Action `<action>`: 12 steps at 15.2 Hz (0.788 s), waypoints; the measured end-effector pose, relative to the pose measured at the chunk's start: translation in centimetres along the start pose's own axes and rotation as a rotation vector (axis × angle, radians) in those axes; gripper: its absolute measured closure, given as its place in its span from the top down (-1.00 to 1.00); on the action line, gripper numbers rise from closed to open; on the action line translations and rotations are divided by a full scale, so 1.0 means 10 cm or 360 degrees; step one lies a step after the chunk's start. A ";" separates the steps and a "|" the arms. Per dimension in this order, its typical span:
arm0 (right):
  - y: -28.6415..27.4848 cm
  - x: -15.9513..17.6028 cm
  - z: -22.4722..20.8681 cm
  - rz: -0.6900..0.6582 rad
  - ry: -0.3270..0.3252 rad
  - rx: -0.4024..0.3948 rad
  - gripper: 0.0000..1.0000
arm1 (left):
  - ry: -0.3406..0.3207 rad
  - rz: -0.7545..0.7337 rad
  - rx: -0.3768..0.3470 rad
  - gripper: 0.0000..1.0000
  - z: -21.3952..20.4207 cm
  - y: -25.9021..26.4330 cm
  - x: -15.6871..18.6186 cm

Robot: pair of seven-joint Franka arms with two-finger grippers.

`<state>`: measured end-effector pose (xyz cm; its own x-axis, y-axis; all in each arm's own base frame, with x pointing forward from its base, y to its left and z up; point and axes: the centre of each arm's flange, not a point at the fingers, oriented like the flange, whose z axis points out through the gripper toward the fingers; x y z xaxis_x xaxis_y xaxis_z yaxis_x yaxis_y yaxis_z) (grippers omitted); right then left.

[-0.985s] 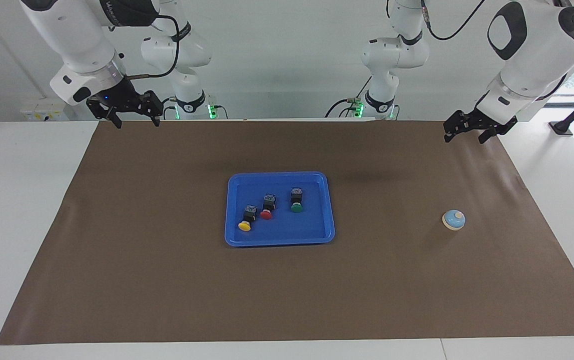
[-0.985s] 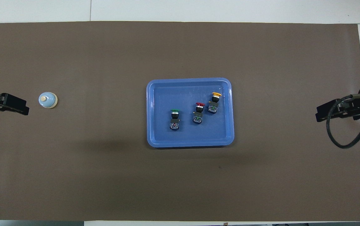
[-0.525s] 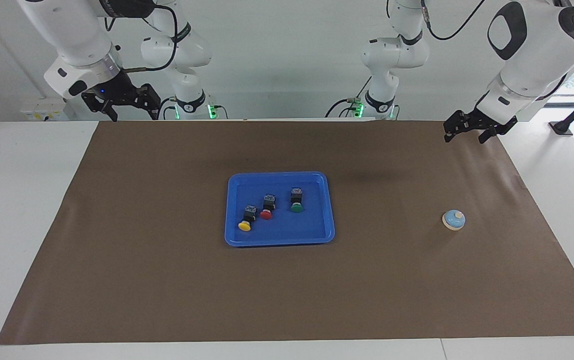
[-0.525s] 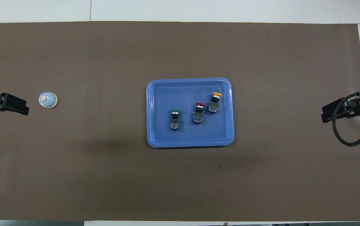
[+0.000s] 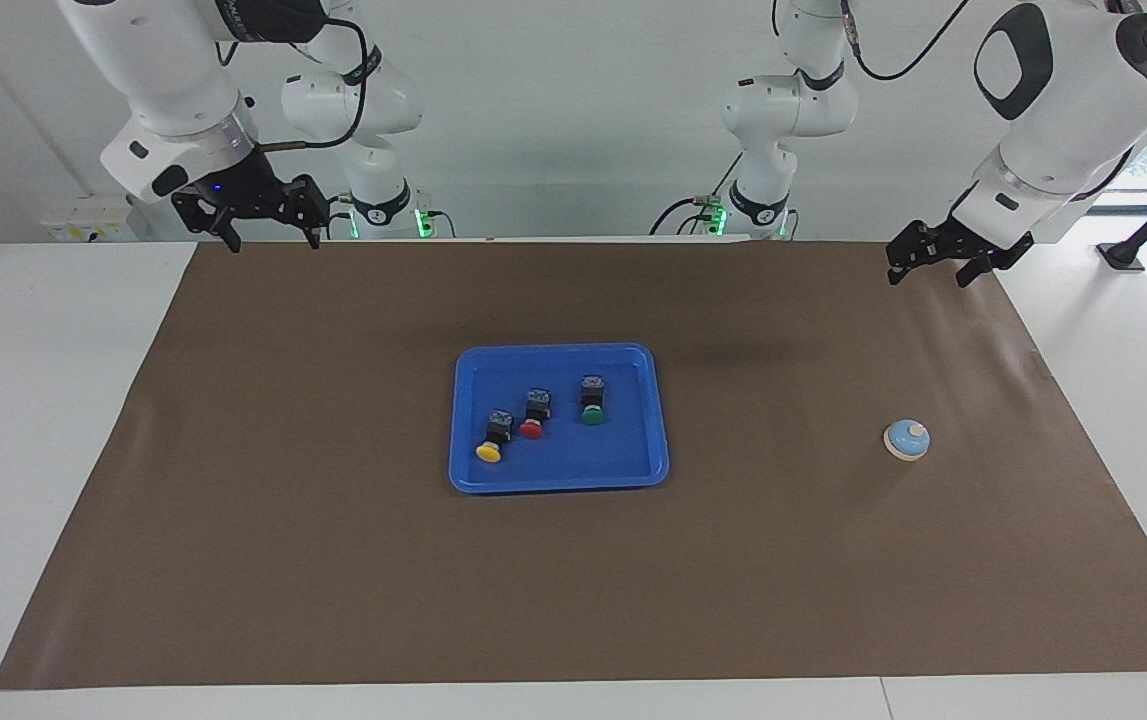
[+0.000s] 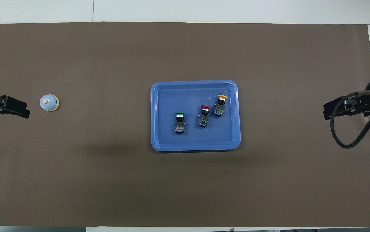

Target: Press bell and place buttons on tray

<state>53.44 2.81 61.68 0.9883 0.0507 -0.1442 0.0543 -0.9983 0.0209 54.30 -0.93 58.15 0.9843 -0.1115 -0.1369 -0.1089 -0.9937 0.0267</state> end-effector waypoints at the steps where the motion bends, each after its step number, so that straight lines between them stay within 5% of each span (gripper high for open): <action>1: 0.00 0.02 0.06 0.0001 -0.0003 0.0000 1.00 | 0.0005 0.0000 0.0000 1.00 0.00 0.00 0.00; 5: 0.03 0.01 0.12 0.0008 -0.0009 0.0000 1.00 | 0.0117 -0.0053 0.0007 0.16 0.05 -0.17 0.08; 10: 0.03 -0.01 0.11 0.0010 -0.0004 0.0000 1.00 | 0.0161 -0.0207 0.0004 -0.96 0.71 -0.75 0.26; 12: 0.03 -0.02 0.11 0.0010 -0.0004 0.0000 1.00 | 0.0167 -0.0217 0.0013 -0.98 1.06 -0.82 0.48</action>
<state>53.16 2.45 60.65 0.9882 0.0441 -0.1465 0.0478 -0.9986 0.0218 58.48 6.59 46.79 0.9991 0.0258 -0.0348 0.0260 -0.9996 0.0070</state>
